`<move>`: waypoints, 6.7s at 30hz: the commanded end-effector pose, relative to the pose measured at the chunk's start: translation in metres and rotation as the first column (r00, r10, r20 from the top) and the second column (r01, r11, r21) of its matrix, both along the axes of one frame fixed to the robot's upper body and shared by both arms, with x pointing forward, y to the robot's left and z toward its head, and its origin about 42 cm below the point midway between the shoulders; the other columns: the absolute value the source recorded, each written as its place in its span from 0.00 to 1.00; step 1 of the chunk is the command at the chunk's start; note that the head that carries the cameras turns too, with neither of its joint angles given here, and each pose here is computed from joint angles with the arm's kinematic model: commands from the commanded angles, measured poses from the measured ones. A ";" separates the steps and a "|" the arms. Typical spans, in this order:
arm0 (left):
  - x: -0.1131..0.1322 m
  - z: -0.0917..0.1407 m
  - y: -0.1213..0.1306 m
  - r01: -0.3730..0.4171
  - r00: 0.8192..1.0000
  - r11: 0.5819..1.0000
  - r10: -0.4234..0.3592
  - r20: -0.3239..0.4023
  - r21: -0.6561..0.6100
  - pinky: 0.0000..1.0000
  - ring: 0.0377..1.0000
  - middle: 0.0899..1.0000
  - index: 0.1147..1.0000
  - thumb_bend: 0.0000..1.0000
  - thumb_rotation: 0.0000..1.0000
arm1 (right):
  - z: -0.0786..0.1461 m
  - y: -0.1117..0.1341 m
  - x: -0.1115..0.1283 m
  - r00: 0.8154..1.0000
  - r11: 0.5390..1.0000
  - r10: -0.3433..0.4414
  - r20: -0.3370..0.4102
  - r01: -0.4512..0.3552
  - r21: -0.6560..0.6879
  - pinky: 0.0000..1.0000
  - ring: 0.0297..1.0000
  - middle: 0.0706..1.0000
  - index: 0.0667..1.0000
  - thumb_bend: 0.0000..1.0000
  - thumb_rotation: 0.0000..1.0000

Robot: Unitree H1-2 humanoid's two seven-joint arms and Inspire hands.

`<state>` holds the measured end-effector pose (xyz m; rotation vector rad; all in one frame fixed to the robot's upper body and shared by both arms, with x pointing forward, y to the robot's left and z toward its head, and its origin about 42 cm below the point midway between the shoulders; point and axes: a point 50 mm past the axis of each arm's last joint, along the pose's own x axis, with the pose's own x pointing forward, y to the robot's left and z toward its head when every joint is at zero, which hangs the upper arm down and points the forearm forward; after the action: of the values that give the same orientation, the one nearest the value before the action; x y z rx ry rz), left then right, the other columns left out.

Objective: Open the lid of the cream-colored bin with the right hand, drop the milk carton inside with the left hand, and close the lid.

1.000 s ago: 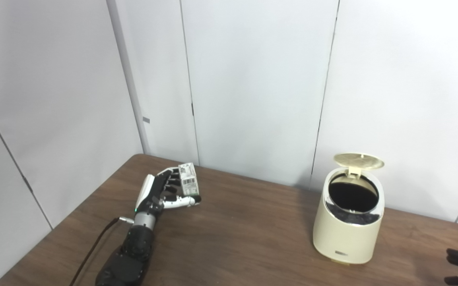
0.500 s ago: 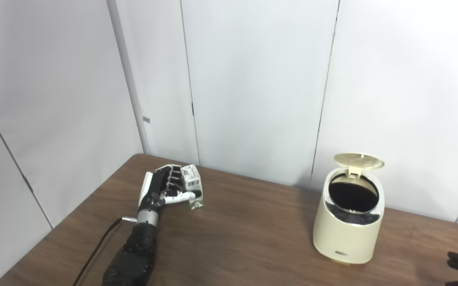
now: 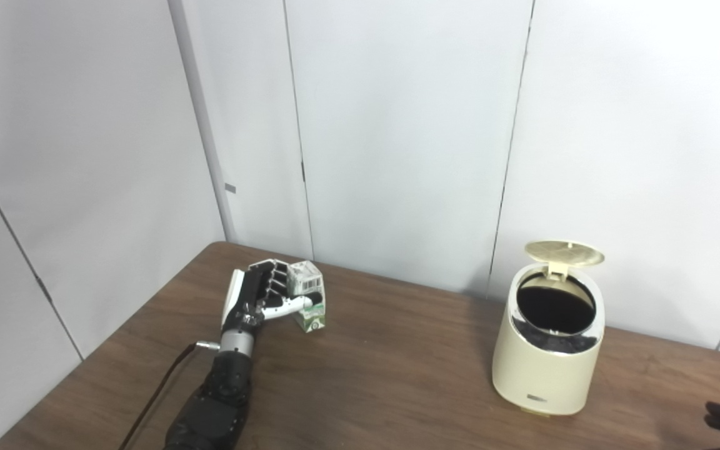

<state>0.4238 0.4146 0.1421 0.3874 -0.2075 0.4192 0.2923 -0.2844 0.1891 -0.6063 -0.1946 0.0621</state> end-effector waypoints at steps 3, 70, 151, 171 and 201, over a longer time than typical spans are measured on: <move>0.012 0.042 -0.004 0.033 0.988 0.999 -0.038 0.153 0.036 0.36 0.39 0.42 0.44 0.51 0.00 | 0.013 0.000 0.003 0.998 1.000 -0.002 0.059 0.002 -0.002 0.35 0.68 0.81 0.82 0.99 0.63; 0.047 0.134 -0.308 0.687 0.635 0.722 -0.652 0.415 0.084 0.47 0.43 0.42 0.44 0.51 0.00 | 0.022 0.055 0.005 0.996 0.999 -0.051 0.073 0.051 0.007 0.72 0.83 0.90 0.89 0.78 0.22; 0.063 0.106 -0.291 0.474 0.780 0.857 -0.515 0.356 0.201 0.50 0.45 0.43 0.43 0.51 0.00 | 0.012 0.054 -0.009 0.998 0.999 -0.045 0.043 0.043 0.032 0.72 0.81 0.89 0.89 0.78 0.25; 0.064 0.102 -0.284 0.524 0.765 0.818 -0.575 0.291 0.239 0.67 0.73 0.77 0.76 0.95 0.25 | 0.011 0.053 -0.003 0.997 0.999 -0.036 0.066 0.034 0.026 0.65 0.78 0.88 0.89 0.78 0.25; 0.018 0.124 -0.223 0.557 0.704 0.827 -0.517 0.487 0.073 0.39 0.42 0.43 0.44 0.52 0.01 | 0.013 0.053 0.000 0.997 0.999 -0.038 0.070 0.036 0.032 0.64 0.77 0.88 0.88 0.78 0.24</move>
<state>0.4406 0.1870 0.2406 0.1290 -0.6943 -0.0641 0.2865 -0.2308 0.1861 -0.5775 -0.1628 0.0165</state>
